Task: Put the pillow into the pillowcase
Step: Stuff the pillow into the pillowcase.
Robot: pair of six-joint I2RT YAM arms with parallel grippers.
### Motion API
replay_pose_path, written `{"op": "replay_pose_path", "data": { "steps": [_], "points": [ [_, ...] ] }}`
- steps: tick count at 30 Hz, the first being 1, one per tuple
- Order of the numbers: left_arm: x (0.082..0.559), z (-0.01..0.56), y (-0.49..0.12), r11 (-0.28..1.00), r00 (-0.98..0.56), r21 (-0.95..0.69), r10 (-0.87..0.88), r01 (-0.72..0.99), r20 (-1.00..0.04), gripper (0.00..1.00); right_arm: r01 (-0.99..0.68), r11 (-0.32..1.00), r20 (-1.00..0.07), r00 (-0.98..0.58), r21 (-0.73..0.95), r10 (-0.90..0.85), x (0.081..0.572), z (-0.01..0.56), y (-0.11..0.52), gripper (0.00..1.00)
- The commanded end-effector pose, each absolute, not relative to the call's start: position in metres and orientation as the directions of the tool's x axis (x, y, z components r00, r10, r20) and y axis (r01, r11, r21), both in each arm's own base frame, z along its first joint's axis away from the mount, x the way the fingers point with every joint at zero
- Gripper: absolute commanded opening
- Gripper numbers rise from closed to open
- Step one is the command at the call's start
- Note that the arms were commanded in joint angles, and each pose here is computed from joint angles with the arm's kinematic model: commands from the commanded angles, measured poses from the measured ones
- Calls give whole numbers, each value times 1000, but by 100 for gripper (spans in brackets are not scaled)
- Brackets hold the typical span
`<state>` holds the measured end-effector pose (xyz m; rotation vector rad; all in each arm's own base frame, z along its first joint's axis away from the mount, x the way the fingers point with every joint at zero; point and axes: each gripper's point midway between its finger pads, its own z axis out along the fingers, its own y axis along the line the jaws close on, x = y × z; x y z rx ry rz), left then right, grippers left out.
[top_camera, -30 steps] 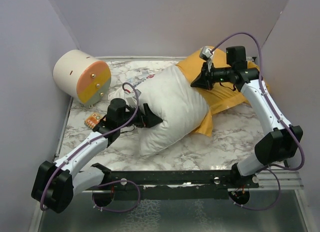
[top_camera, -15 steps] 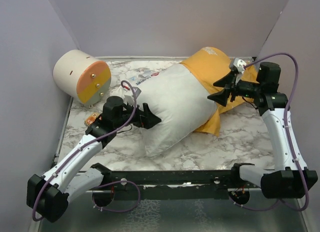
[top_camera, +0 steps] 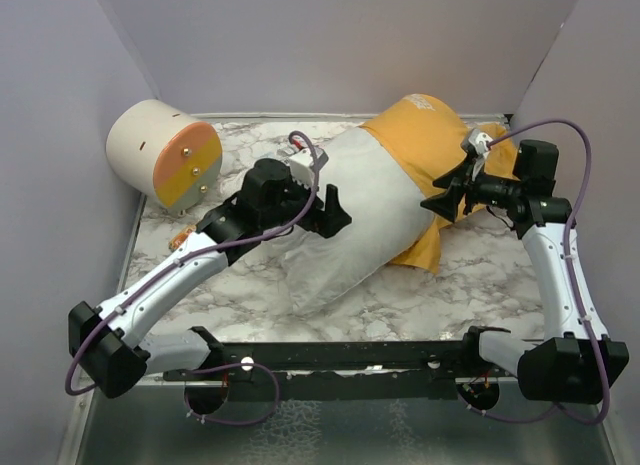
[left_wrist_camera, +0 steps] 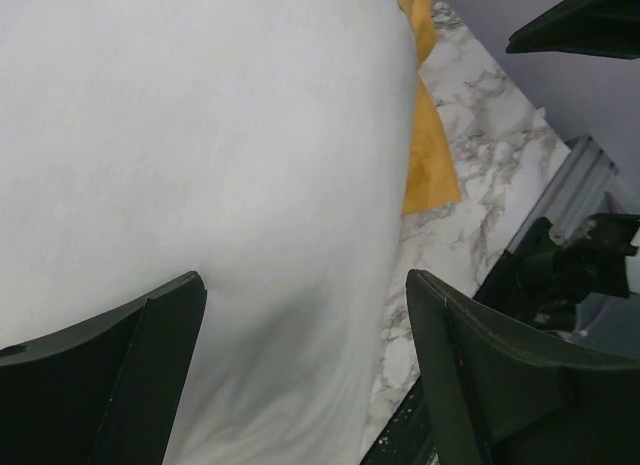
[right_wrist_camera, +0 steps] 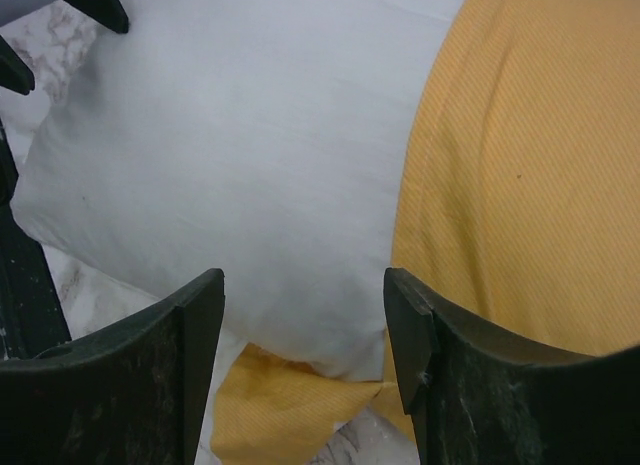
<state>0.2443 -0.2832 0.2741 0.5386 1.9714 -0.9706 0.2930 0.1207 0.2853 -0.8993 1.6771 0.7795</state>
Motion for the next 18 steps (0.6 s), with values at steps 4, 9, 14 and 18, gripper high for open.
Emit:
{"op": "replay_pose_path", "data": {
  "steps": [4,9,14,18],
  "points": [
    [268,258,-304,726,-422,-120,250,677,-872,85,-733,680,-904,-296,9,-307,310,235,84,60],
    [279,235,-324,748,-408,0,362,664,-838,86,-690,724,-876,-354,9,-326,326,208,72,48],
    [288,206,-332,739,-415,38,419,672,-808,88,-680,732,-868,-381,29,-319,342,194,70,45],
    [292,184,-342,717,-421,40,453,696,-786,88,-677,735,-875,-379,39,-302,352,190,72,39]
  ]
}}
